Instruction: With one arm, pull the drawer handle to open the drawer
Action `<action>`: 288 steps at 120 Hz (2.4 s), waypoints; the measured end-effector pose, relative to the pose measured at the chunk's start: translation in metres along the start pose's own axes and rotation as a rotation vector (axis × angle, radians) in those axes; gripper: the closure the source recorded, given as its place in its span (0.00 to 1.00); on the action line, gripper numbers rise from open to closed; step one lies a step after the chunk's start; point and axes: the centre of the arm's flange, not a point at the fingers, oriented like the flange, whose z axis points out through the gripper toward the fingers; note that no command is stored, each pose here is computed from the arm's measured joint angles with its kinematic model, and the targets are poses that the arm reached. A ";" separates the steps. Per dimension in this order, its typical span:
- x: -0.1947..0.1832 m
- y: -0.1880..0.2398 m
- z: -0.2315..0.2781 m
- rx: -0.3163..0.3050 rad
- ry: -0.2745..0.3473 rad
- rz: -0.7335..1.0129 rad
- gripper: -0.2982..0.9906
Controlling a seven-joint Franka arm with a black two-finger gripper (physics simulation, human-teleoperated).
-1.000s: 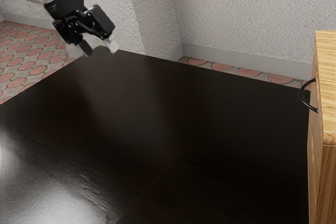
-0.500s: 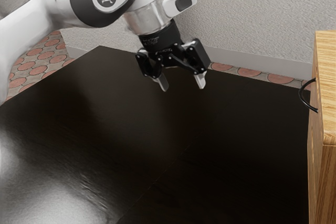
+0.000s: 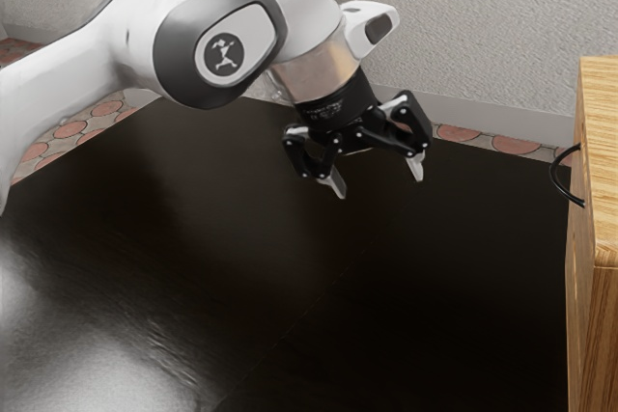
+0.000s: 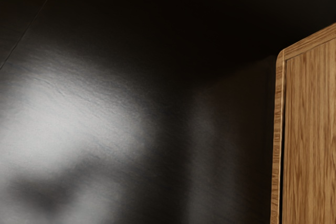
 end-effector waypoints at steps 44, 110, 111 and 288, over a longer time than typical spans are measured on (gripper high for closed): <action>-0.011 0.014 -0.011 -0.101 -0.055 -0.181 0.23; -0.032 0.052 -0.004 -0.107 -0.115 -0.241 0.23; -0.032 0.052 -0.004 -0.108 -0.116 -0.244 0.23; -0.044 0.088 0.021 -0.264 -0.205 -0.134 0.23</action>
